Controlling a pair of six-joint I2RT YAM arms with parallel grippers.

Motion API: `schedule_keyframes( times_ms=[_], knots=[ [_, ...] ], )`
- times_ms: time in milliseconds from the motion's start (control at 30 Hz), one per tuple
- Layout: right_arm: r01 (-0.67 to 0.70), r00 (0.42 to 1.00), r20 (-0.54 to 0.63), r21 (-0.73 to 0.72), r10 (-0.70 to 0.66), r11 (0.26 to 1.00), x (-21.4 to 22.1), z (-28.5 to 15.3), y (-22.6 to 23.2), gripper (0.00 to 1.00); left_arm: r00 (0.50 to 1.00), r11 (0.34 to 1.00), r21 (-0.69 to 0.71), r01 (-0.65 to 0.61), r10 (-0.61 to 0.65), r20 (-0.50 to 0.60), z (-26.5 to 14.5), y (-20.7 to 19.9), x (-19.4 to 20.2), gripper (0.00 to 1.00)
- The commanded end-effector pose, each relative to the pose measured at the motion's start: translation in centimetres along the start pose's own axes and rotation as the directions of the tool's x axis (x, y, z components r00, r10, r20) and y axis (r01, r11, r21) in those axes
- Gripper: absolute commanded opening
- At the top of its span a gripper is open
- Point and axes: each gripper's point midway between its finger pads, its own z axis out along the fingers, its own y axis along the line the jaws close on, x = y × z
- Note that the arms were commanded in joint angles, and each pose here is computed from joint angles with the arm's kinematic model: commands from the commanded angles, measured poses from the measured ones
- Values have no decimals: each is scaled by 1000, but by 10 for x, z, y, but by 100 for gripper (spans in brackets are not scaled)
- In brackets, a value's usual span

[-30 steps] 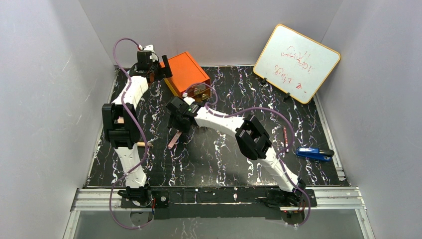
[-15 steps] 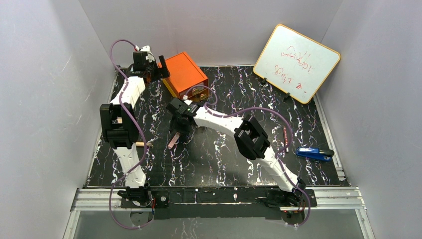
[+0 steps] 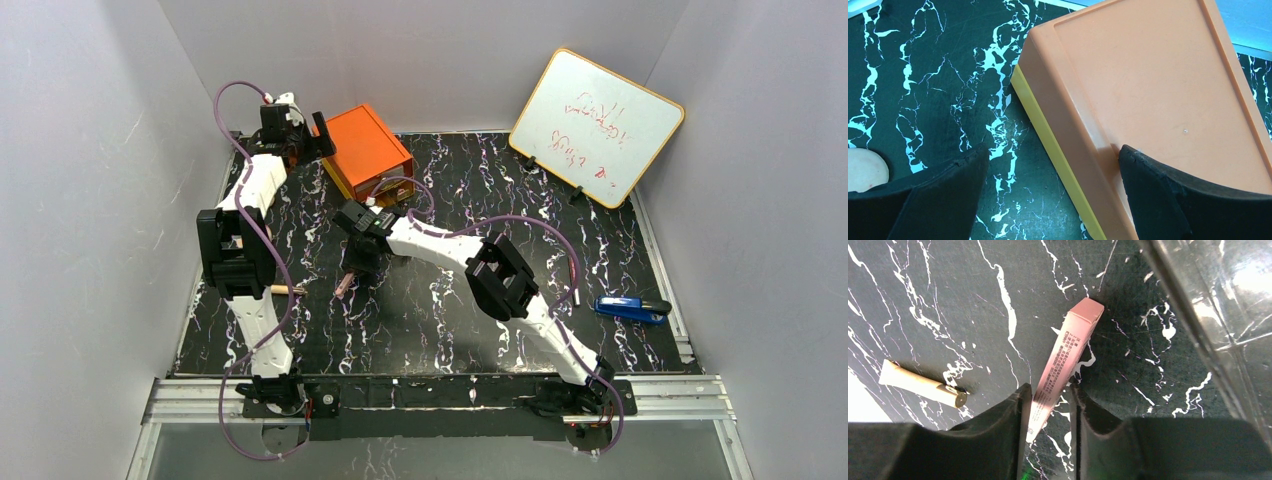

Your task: Organize the makeup

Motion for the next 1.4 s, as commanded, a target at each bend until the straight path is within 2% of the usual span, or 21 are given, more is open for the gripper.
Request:
schedule_keyframes(
  times_ms=[0, 167, 400, 700, 867, 1000, 1367],
  knots=[
    [2, 1000, -17, -27, -3, 1000, 4, 1, 8, 33, 998, 994, -108, -17, 10, -69, -18, 34, 16, 98],
    [16, 1000, -5, -56, -16, 998, 2, -5, 12, 26, 998, 994, -110, -15, 8, -65, -19, 36, 14, 98],
    [34, 999, 15, -81, -33, 996, -1, -15, 18, 24, 998, 993, -115, -13, 7, -59, -23, 37, 11, 98],
    [124, 968, 234, -130, -91, 984, -44, -82, 41, 23, 998, 993, -117, -13, 7, -58, -24, 37, 10, 99],
    [171, 924, 368, -147, -106, 974, -69, -122, 48, 23, 998, 993, -116, -12, 5, -57, -25, 37, 9, 98],
    [196, 878, 464, -120, -120, 973, -88, -138, 43, 24, 999, 994, -110, -12, 6, -53, -25, 35, 8, 98],
    [214, 679, 695, 123, -238, 969, -152, -148, -11, 25, 999, 995, -102, -7, 1, -55, -26, 33, 7, 98]
  ],
)
